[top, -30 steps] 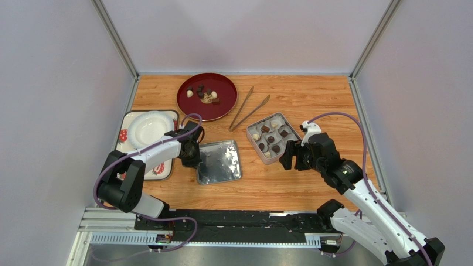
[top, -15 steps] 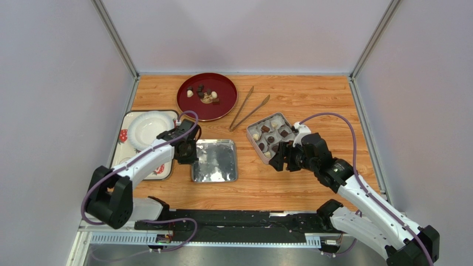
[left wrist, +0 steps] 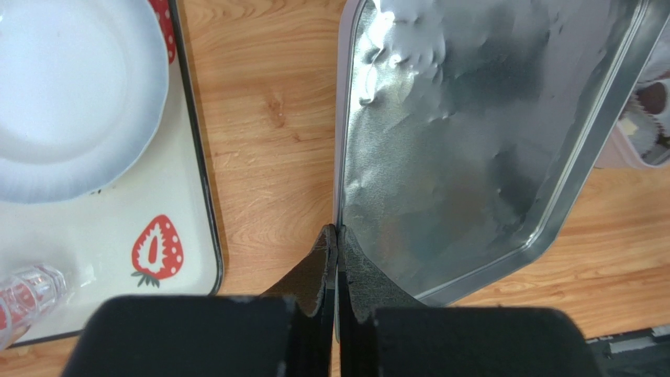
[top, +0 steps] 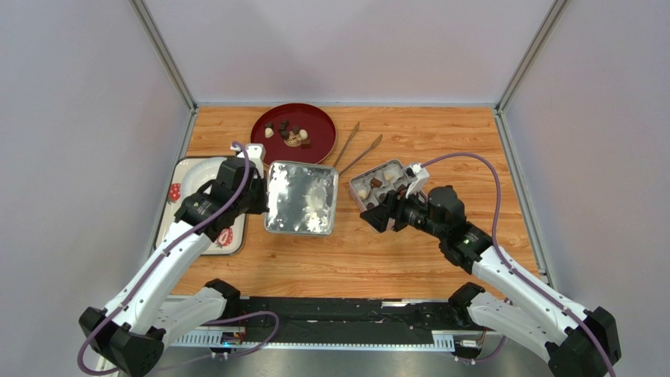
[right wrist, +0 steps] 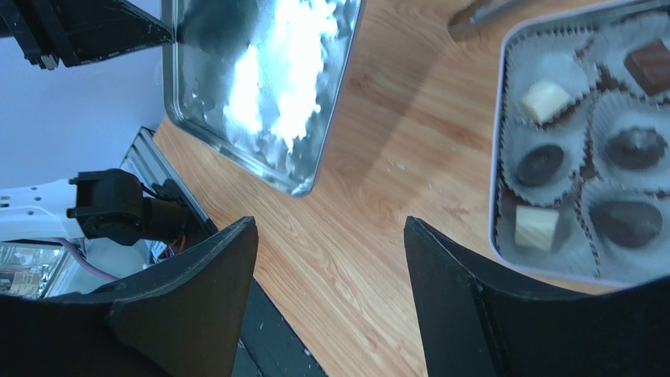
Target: Pack the chocolate
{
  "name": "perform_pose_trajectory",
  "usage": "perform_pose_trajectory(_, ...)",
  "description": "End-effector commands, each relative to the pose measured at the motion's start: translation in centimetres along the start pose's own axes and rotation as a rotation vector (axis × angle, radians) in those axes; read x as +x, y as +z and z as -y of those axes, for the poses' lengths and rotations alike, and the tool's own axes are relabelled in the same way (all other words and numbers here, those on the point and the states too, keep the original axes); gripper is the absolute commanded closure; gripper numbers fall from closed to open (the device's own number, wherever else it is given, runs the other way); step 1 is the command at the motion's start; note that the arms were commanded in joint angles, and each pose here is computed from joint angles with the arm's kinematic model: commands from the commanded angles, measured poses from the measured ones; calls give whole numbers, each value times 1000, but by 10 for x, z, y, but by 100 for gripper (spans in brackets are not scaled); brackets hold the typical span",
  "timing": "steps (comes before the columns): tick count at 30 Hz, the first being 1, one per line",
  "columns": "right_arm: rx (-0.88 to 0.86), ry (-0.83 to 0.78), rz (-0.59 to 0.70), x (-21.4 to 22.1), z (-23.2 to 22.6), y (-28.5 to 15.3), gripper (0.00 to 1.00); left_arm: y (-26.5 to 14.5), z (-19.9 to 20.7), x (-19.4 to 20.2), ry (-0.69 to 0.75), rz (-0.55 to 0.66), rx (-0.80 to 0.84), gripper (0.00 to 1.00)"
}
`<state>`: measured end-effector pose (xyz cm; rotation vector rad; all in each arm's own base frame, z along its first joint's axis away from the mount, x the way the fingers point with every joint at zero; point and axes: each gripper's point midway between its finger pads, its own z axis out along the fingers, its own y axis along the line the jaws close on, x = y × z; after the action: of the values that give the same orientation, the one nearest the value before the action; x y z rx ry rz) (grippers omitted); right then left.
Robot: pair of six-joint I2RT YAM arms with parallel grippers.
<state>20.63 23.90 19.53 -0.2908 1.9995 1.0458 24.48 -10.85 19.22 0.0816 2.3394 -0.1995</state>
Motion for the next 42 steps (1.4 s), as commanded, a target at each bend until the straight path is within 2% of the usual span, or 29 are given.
perform_pose_trajectory(1,-144,-77,119,-32,-28,14,28,-34,18,-31,42,122,124,98)
perform_pose_trajectory(10,-296,-100,147,-62,-62,37,29,-72,44,-51,22,238,304,97)
perform_pose_trajectory(17,-414,-123,127,-69,-89,47,33,-76,57,-59,-9,271,375,96)
perform_pose_trajectory(22,-418,-121,104,-65,-92,58,37,-76,67,-67,-33,302,424,95)
perform_pose_trajectory(25,-425,-119,97,-63,-95,61,45,-74,72,-68,-44,305,449,94)
perform_pose_trajectory(28,-432,-129,97,-64,-98,60,58,-69,74,-67,-52,307,457,92)
perform_pose_trajectory(29,-425,-133,93,-63,-98,57,65,-67,73,-67,-53,307,452,92)
perform_pose_trajectory(32,-382,-189,97,-65,-95,49,78,-62,72,-63,-68,296,442,85)
perform_pose_trajectory(33,-349,-205,110,-69,-92,48,81,-61,71,-62,-79,293,436,80)
perform_pose_trajectory(35,-306,-261,106,-68,-87,41,86,-62,70,-63,-90,301,432,74)
perform_pose_trajectory(36,-268,-278,123,-74,-84,39,87,-62,70,-63,-102,301,431,68)
perform_pose_trajectory(38,-211,-352,107,-71,-76,35,90,-65,70,-64,-115,301,433,62)
perform_pose_trajectory(39,-158,-380,128,-76,-70,33,91,-67,70,-64,-129,297,436,54)
perform_pose_trajectory(42,-39,-490,125,-80,-56,26,92,-73,71,-64,-173,283,441,46)
